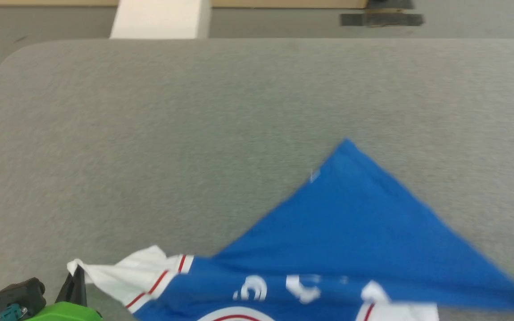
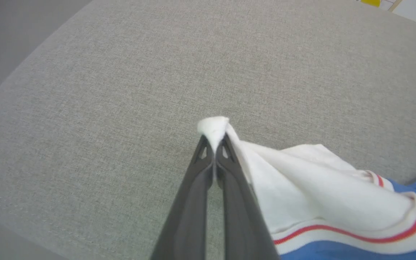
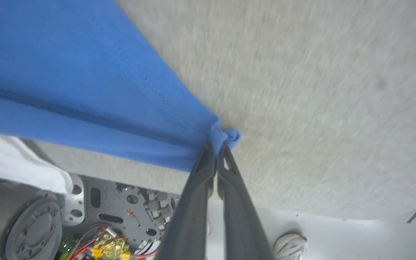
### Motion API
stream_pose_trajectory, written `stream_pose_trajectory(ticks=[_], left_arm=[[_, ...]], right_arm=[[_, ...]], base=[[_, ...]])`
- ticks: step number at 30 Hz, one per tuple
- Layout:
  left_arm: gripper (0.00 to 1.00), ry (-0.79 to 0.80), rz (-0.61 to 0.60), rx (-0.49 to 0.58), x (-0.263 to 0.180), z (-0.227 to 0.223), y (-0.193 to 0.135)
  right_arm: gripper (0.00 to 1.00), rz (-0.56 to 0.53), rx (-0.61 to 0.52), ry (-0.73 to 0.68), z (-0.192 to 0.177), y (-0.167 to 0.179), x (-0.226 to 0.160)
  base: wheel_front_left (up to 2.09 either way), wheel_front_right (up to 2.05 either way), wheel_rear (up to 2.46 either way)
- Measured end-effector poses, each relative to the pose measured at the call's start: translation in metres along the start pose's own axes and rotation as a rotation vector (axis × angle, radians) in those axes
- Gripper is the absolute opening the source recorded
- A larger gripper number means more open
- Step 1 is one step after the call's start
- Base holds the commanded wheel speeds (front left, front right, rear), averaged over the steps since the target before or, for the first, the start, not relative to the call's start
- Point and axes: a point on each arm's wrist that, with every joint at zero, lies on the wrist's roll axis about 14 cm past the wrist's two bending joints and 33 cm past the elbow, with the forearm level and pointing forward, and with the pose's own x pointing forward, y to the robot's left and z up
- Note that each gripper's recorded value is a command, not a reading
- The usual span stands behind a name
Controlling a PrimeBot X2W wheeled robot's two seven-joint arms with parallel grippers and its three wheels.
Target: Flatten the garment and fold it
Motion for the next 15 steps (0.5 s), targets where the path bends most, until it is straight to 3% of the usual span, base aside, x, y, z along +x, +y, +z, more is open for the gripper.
stream_pose_trajectory(ticks=[3,8,9,10,15], left_arm=[[0.00,0.006,-0.041,0.018,0.005,0.002,-0.011],[0.00,0.012,-0.093,0.044,0.011,0.005,-0.026],[0.00,0.014,-0.100,0.050,0.012,0.005,-0.028],[0.00,0.013,-0.105,0.055,0.013,0.006,-0.029],[0.00,0.017,-0.116,0.069,0.016,0.008,-0.032]], right_arm=[[0.00,0.040,0.120,0.084,-0.066,0.010,0.008],[0.00,0.105,0.282,0.145,-0.135,0.041,0.016],[0.23,0.116,0.321,0.118,-0.138,0.047,0.018],[0.96,0.125,0.357,0.091,-0.139,0.052,0.020],[1.00,0.081,0.460,-0.157,-0.109,0.046,0.021]], base=[[0.00,0.00,0.00],[0.00,0.00,0.00],[0.00,0.00,0.00],[0.00,0.00,0.00],[0.00,0.00,0.00]])
